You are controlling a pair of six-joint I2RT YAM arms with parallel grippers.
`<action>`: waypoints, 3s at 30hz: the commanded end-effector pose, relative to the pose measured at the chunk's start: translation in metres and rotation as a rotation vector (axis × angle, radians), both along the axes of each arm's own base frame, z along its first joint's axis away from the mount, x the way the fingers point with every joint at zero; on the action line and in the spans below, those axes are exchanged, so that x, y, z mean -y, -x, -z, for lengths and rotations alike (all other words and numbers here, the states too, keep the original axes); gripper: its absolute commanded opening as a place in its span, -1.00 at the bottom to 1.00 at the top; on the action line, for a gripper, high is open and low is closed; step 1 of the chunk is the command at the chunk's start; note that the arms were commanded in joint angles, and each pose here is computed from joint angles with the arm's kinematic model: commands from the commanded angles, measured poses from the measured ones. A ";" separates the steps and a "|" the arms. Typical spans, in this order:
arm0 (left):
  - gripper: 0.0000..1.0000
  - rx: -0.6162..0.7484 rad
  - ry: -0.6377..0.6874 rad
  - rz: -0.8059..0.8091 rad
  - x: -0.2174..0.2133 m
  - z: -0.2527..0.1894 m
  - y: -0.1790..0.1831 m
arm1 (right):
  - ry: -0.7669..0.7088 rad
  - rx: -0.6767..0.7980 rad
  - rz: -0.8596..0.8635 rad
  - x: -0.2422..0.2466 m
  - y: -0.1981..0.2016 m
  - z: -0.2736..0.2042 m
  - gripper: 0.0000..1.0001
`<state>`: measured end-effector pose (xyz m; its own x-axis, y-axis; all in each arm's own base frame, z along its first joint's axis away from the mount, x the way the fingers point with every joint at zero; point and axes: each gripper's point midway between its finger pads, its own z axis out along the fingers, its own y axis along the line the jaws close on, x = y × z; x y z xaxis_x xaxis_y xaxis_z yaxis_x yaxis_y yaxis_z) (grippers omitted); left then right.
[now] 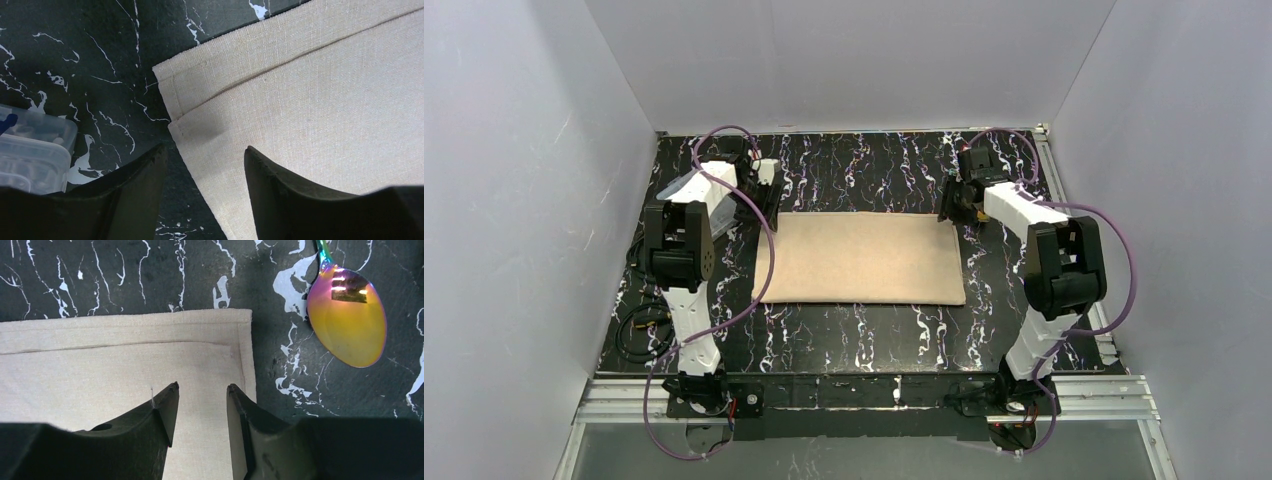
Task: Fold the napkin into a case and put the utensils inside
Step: Smooth out the rectangle-folded napkin at the center of the board.
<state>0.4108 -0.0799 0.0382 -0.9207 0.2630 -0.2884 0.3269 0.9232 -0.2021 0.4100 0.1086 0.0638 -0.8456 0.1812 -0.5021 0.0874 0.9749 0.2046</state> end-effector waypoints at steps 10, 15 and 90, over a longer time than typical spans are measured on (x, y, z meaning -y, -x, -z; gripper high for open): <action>-0.30 0.008 0.014 0.026 0.001 0.002 0.002 | -0.004 0.039 0.020 0.014 -0.030 0.007 -0.10; -0.40 0.012 0.021 0.035 0.002 0.002 0.004 | -0.023 0.014 0.016 0.010 -0.030 0.018 -0.15; -0.18 0.109 0.094 0.013 0.015 -0.047 -0.017 | -0.061 0.163 0.122 0.014 -0.050 -0.017 -0.97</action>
<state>0.4345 -0.0867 0.0517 -0.8939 0.2461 -0.3746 0.3389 0.9180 -0.2057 0.4314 0.0917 0.0566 -0.7857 0.2915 -0.5457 0.1808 0.9517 0.2481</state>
